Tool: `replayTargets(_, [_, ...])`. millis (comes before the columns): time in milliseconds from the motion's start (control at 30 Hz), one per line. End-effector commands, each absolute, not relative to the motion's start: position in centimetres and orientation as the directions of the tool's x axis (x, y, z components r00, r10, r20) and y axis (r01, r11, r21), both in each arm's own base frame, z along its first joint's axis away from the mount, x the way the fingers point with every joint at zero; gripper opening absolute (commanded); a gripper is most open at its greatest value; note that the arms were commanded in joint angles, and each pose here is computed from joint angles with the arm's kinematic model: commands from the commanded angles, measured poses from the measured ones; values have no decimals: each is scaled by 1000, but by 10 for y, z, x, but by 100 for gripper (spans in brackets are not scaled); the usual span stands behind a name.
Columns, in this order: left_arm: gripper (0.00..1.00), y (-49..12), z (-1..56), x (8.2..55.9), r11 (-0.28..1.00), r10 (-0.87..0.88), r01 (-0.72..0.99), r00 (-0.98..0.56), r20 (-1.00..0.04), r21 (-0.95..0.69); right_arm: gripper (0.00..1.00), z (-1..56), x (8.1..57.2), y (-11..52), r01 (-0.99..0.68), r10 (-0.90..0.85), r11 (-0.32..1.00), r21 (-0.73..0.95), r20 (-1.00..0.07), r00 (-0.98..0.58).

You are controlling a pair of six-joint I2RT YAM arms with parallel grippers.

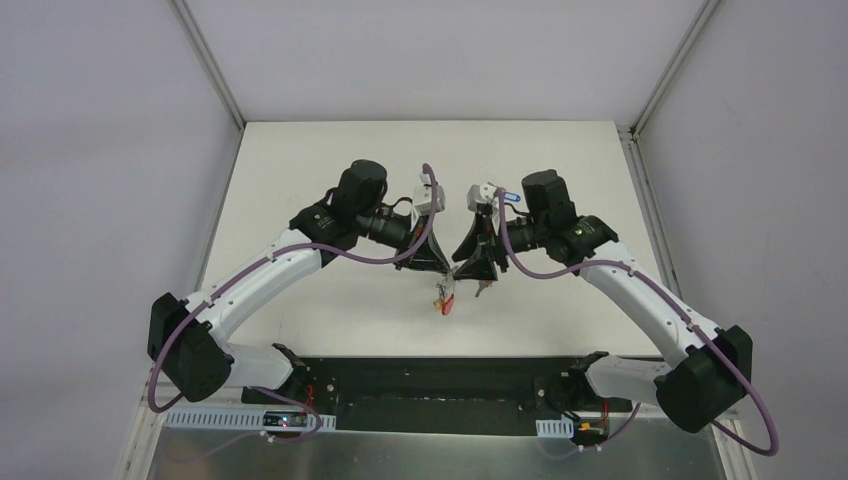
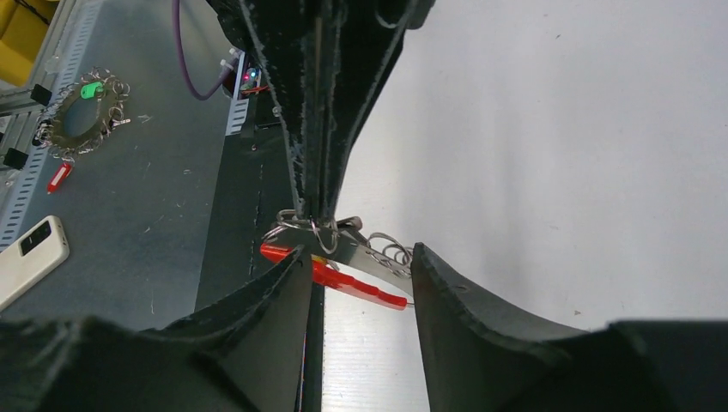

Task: Put the keys on the keyring
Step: Adjust the keyring.

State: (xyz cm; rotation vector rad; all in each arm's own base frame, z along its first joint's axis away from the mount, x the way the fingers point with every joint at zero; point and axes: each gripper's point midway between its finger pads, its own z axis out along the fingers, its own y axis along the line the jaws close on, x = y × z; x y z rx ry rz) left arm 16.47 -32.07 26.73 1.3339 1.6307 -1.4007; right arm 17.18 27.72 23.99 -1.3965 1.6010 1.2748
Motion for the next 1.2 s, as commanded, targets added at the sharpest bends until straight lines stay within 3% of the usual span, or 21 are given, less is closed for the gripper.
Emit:
replayTargets(0, [0,-329,300,168,-113,214,937,-301,-929,-330,48,254,161,279,-976,-288,-97,193,-944,-158])
replayTargets(167, [0,-332,299,171,-101,203,933,-322,-925,-347,41,252,159,280,-973,-289,-105,206,-942,-169])
replayTargets(433, [0,-334,294,173,-97,204,928,-336,-919,-361,13,251,160,282,-969,-287,-108,221,-940,-183])
replayTargets(767, [0,-335,284,179,-67,215,928,-346,-913,-368,0,255,155,279,-973,-286,-120,197,-946,-156])
replayTargets(933, [0,-334,281,184,-34,219,929,-353,-910,-369,0,257,151,275,-978,-285,-129,163,-951,-121])
replayTargets(1167, [23,-331,287,187,-23,214,929,-357,-909,-370,0,246,151,272,-979,-302,-121,164,-946,-121])
